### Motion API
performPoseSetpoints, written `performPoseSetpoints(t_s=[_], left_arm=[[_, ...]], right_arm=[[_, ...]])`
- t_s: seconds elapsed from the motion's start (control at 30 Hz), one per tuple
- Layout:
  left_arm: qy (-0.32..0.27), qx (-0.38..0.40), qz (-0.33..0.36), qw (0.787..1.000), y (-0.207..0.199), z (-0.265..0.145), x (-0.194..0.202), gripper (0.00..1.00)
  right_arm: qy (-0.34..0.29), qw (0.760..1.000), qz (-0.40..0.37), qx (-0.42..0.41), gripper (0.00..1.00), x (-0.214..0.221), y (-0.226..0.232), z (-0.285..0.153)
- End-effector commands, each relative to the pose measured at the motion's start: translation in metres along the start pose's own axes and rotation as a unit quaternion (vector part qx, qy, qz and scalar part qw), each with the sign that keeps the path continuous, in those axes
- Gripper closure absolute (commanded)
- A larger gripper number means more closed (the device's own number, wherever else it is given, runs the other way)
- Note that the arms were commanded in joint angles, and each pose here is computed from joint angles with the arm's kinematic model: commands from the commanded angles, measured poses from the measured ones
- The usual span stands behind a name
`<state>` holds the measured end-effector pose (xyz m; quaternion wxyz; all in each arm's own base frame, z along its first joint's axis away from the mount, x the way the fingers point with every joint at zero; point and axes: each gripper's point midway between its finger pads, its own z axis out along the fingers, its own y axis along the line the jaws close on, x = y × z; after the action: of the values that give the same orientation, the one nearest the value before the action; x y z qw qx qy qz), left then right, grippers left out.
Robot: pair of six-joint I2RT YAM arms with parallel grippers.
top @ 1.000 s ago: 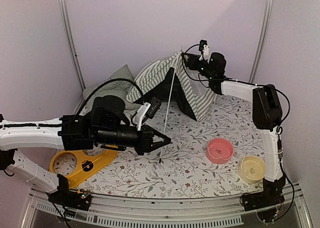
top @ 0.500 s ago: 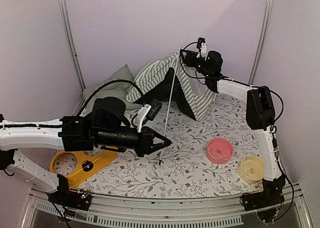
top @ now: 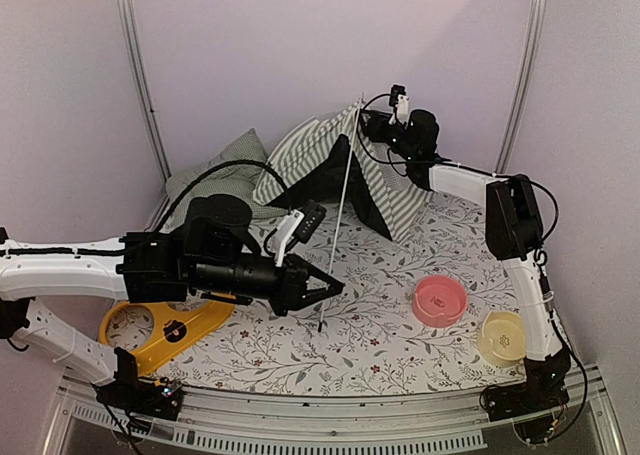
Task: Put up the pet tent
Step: Pick up the tent fabric from the tent.
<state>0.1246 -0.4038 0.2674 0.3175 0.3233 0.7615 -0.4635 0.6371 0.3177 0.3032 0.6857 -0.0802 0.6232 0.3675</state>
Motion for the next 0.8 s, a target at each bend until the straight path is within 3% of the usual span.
performPoseSetpoints(t_s=[0.0,0.43,0.53,0.63,0.67,0.77], left_arm=[[-0.012,0.019,0.032,0.999,-0.013,0.0,-0.007,1.0],[-0.018,0.028,0.035,0.999,-0.02,-0.005,-0.011,1.0],[-0.018,0.027,0.035,0.999,-0.02,-0.006,-0.01,1.0],[-0.019,0.02,0.031,0.999,-0.017,-0.005,-0.009,1.0],[-0.018,0.015,0.027,0.999,-0.015,-0.004,-0.009,1.0],[-0.017,-0.013,0.009,1.0,-0.004,-0.003,-0.01,1.0]], right_arm=[[-0.029,0.999,-0.02,-0.008,0.46,-0.016,0.017,0.008],[-0.011,0.999,-0.024,0.022,0.48,0.005,-0.002,0.016],[-0.014,0.999,-0.023,0.016,0.64,0.001,0.002,0.017],[-0.019,1.0,-0.025,0.0,0.95,-0.008,0.012,0.017],[-0.02,0.999,-0.026,-0.005,1.0,-0.011,0.016,0.016],[-0.026,0.999,-0.041,-0.022,1.0,-0.022,0.034,0.014]])
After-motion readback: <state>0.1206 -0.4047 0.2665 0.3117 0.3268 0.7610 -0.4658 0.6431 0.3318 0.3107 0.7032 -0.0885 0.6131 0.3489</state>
